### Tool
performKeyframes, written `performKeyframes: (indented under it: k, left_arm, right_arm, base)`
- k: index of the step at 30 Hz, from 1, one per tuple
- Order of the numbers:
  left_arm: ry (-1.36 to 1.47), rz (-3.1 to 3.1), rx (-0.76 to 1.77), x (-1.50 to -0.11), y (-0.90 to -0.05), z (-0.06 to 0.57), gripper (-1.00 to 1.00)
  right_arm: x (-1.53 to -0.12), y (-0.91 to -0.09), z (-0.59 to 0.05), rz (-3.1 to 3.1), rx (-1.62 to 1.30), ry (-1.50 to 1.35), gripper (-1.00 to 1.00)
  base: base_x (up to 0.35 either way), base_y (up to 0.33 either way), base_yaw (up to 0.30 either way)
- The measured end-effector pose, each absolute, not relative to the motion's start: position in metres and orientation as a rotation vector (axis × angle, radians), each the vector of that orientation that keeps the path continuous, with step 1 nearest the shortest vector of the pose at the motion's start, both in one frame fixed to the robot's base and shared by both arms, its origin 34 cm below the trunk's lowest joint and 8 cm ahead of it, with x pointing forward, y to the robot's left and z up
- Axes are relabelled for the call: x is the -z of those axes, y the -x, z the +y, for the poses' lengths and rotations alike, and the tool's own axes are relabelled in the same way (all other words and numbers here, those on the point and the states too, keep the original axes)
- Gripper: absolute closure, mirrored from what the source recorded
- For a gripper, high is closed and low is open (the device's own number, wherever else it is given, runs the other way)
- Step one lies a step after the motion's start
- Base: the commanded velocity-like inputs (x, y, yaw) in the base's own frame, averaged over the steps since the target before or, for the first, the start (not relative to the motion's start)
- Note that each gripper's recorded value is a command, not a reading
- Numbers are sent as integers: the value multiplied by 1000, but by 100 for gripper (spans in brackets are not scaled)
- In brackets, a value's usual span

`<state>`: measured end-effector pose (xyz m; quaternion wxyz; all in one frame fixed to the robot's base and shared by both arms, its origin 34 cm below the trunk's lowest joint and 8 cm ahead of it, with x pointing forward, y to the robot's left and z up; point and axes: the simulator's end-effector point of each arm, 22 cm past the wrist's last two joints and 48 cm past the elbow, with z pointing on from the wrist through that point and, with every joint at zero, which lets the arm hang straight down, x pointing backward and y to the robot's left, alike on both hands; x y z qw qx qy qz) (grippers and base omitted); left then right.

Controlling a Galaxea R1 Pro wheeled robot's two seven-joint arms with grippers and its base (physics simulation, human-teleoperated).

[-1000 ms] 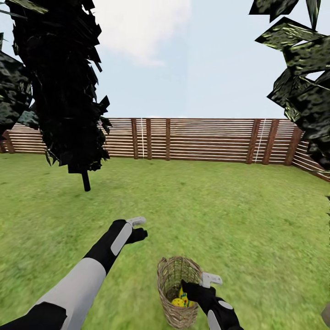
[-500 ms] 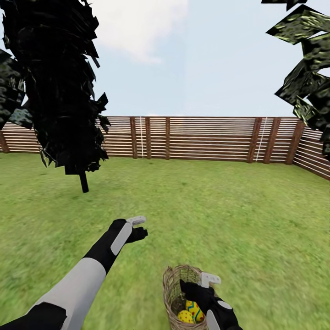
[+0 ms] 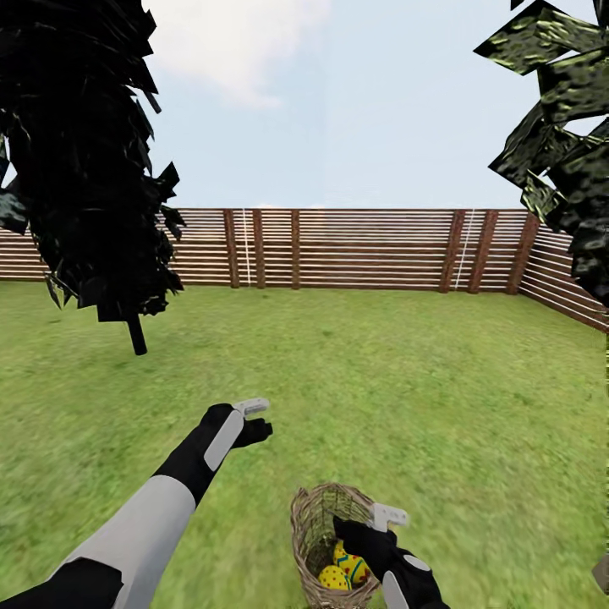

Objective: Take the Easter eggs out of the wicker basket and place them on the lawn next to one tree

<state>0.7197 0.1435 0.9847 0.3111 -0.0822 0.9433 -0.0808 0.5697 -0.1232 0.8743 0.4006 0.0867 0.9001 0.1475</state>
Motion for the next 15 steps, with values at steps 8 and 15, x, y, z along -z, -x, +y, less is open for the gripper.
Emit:
performKeyframes:
  k: [8,15]
  left_arm:
    - [219,2502,213,-978,-719,143,-100]
    - [220,2513,212,-971,-719,143,-100]
  right_arm:
    - [-869,-568,-124,2288,-371,-224,-100]
    - [-864,-567,-126,2298,-369,-228,-100]
  base:
    - [0,0,-167]
    - [0,0,-179]
